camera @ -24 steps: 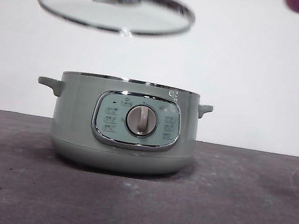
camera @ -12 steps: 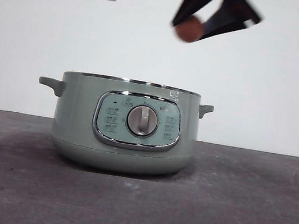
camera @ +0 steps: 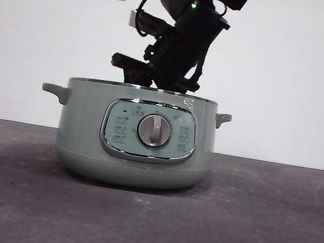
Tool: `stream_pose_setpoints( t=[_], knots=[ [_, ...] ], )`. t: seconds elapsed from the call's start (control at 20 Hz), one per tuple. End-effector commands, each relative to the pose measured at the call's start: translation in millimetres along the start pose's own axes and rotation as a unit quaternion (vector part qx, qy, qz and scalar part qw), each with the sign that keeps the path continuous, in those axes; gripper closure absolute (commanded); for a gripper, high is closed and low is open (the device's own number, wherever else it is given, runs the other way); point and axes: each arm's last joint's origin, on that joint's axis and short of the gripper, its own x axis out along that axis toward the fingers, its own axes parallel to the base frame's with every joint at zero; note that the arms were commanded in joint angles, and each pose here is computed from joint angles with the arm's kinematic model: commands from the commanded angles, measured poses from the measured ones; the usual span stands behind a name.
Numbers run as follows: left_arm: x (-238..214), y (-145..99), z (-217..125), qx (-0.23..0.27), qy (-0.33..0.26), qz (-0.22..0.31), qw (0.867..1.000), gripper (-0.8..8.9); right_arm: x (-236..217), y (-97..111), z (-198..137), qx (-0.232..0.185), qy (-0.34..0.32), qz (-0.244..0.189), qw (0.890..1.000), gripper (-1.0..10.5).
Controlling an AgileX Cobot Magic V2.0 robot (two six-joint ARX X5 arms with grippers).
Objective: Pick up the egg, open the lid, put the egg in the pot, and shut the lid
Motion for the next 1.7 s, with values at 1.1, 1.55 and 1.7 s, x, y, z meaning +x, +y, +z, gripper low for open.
stream_pose_setpoints(
  t=[1.1, 1.55, 1.7],
  knots=[
    [13.3, 0.3, 17.3, 0.003, -0.036, -0.006, 0.999, 8.22, -169.3, -11.8, 29.9, 0.048, -0.085, -0.095, 0.991, 5.3],
    [131.6, 0.0, 42.3, 0.006, -0.006, -0.056, 0.998, 8.22, -358.3, 7.7, -8.9, 0.061, -0.247, -0.112, 0.961, 5.3],
    [164.8, 0.7, 41.8, 0.006, 0.005, -0.056, 0.998, 8.22, -387.4, 13.2, -25.3, 0.062, -0.268, -0.113, 0.955, 5.3]
  ],
)
